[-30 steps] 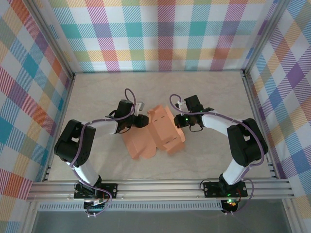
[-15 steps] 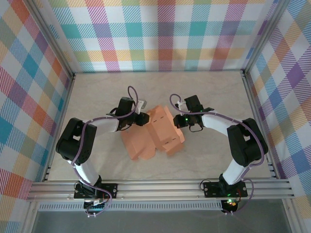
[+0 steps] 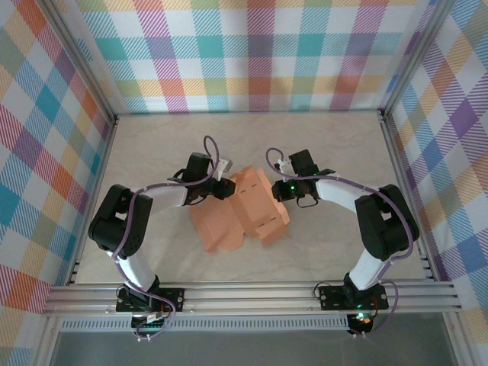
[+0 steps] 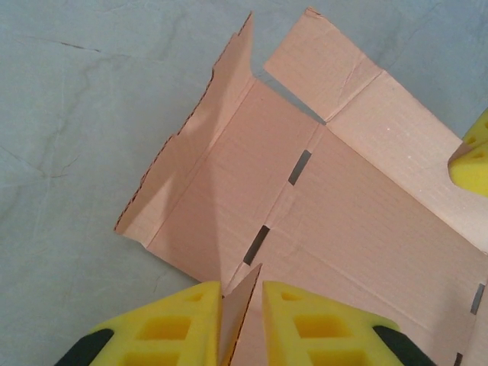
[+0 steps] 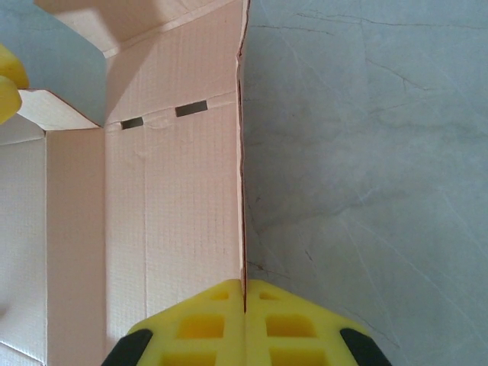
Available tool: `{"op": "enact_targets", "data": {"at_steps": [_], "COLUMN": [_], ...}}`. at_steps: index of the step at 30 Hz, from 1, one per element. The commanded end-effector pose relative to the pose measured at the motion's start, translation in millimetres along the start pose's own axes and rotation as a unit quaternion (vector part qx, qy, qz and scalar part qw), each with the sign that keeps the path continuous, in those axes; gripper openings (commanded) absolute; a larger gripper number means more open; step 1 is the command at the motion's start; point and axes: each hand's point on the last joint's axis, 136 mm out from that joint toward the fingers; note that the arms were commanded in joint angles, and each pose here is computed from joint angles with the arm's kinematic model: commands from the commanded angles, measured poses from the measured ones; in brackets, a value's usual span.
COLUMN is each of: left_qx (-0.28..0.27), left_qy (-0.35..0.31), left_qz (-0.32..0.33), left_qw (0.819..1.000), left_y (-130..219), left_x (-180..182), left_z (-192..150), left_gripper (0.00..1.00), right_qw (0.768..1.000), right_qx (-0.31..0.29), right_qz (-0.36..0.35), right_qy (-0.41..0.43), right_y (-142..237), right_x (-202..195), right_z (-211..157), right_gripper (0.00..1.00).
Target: Fold the paper box
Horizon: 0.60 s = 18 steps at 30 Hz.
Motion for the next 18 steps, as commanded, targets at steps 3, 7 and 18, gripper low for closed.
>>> {"op": "enact_targets", "data": {"at_steps": [3,7,18], "left_qx": [0.015,0.019,0.018], "left_qy": [-0.029,-0.046,-0.069], "left_qz": [-0.003,-0.007,0.004], "left_qw": [0.999,0.999,0.997], "left_y": [-4,-3,0], "left_x": [-7,-13,-13], "left_z": [-2,-5,-8], "left_gripper": [0.18,0.16,0.20], "right_qw": [1.000,1.000,0.999], "right_qx": [-0.004,-0.004,0.043], "right_qz": [0.014,0.014,0.009], "right_qy": [-0.001,-0.001,-0.004], "right_y": [1,1,7], "right_x": [4,5,8], "right_z": [9,10,11], "right_gripper": [0.00,0.00,0.00]}}
Point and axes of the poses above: each hand's point on the last joint's axis, 136 mm out from that joint toward the fingers, its own y axis back along the fingers, its own x axis along the line the jaws close on, z = x × y, and after that the axes turned 2 degrees about -y, right-handed
